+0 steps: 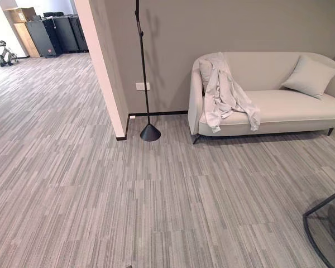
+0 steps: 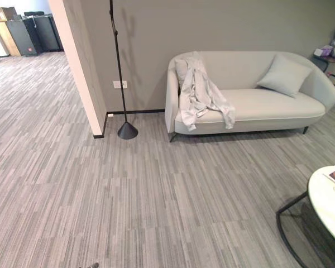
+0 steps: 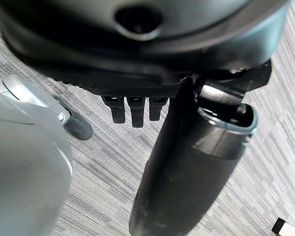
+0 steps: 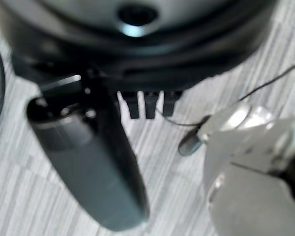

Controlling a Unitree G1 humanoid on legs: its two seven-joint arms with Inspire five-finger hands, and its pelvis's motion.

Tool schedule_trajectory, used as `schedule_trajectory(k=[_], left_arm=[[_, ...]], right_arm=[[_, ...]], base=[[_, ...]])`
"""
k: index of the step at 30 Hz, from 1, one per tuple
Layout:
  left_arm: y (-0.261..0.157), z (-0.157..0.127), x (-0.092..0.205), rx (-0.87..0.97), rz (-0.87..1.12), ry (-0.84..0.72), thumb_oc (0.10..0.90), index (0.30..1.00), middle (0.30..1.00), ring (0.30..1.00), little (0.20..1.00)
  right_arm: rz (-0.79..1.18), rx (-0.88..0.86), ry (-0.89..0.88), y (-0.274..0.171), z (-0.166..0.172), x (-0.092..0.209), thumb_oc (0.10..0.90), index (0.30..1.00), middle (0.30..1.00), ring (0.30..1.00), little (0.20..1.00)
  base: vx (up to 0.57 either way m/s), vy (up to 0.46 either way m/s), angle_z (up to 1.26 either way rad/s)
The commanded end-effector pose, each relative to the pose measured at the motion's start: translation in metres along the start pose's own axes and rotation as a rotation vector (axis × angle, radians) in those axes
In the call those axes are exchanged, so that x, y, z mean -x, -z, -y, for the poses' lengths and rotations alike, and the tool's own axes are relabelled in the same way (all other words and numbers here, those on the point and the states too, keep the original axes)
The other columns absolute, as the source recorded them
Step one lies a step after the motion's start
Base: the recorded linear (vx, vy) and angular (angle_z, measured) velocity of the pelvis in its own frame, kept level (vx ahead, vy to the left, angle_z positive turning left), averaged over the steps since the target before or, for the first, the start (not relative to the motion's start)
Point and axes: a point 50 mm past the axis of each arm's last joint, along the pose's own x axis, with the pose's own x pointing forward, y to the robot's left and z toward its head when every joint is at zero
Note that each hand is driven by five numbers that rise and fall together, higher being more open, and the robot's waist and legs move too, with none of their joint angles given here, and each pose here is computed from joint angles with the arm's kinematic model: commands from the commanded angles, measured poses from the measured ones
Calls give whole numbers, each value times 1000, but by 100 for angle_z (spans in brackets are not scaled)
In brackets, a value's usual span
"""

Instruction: Hang the clothes on the sofa on the clothes rack.

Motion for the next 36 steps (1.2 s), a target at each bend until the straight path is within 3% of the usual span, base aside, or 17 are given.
schedule_trajectory(k=[1,13,36], left_arm=[[-11,19,-4,-63,40,61,800,900,900,900,900],[5,35,-2,-267,-21,148,800,900,900,900,900],[10,44,-2,-319,-26,187,800,900,900,900,900]], right_arm=[[2,40,18,-9,-3,1,800,900,900,900,900],[31,193,13,-25,-2,2,800,900,900,900,900],[42,243,49,-34,9,3,800,900,900,900,900]], base=[[0,0,0],[7,-1,-3],[12,-21,-4]])
